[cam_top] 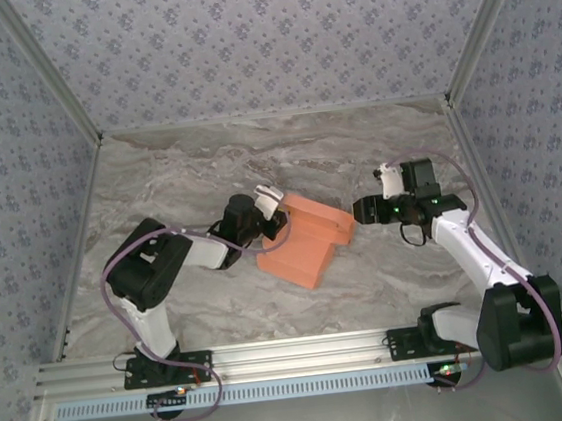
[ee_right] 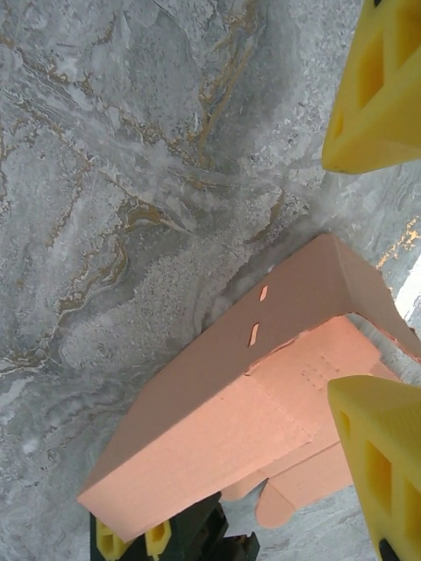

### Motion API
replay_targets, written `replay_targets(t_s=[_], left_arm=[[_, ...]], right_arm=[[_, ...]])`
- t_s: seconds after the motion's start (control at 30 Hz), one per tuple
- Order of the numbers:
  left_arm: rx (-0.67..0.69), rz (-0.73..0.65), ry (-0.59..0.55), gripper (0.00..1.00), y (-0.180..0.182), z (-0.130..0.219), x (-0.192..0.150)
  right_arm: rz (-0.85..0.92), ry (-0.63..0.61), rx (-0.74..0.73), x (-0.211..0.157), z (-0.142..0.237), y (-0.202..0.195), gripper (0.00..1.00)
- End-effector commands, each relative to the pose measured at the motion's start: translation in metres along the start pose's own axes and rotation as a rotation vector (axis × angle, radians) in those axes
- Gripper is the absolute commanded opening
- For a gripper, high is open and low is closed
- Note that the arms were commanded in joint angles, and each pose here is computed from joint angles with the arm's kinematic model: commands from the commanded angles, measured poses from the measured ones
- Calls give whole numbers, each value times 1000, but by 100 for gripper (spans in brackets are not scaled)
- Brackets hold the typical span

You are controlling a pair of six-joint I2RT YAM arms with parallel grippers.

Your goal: Fold the paper box

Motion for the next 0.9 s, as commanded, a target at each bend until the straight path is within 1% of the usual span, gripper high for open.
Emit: replay_targets(t_s=[0.0,0.07,0.17,0.23,0.33,0.4,0.47,0.6,0.67,0.73,0.87], left_arm=[[-16,-15,-30,19,-7,-11,10],[-24,-28,-18,10,-10,-14,9],[-20,-34,-13,2,-9,-13,8],[-8,-44,-5,0,-9,-10,8],[5,-65,23,0,-6,-1,12],[13,-52,45,0,-3,7,15],[13,-5,61,0,4,16,18],[9,141,48,0,25,36,21],[15,236,56,0,40,46,21],[-7,312,59,0,48,53,19],[-64,419,50,0,51,60,21]], right_arm=[[2,15,-7,-3,-8,-2,63],[18,21,-14,-2,-11,0,63],[38,47,-26,-2,-18,3,62],[43,43,-1,-2,-19,7,63],[72,-10,72,-1,-12,18,65],[118,-41,110,-2,-5,25,67],[213,-79,161,-7,0,35,67],[406,-149,158,-18,0,56,68],[457,-174,194,-23,-2,63,68],[490,-198,200,-25,-5,64,68],[584,-277,203,-24,-12,69,69]])
Point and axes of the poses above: each hand's point on the last joint's axis, 136 mm out from that joint toward the fingers, its own z axis back along the fingers, its own y axis along the line the jaws close on, x = y × z, the point moved 5 cm from there along z, back along the fingers, and after that the axes turned 4 degrees about -z, right-handed, at the moved point
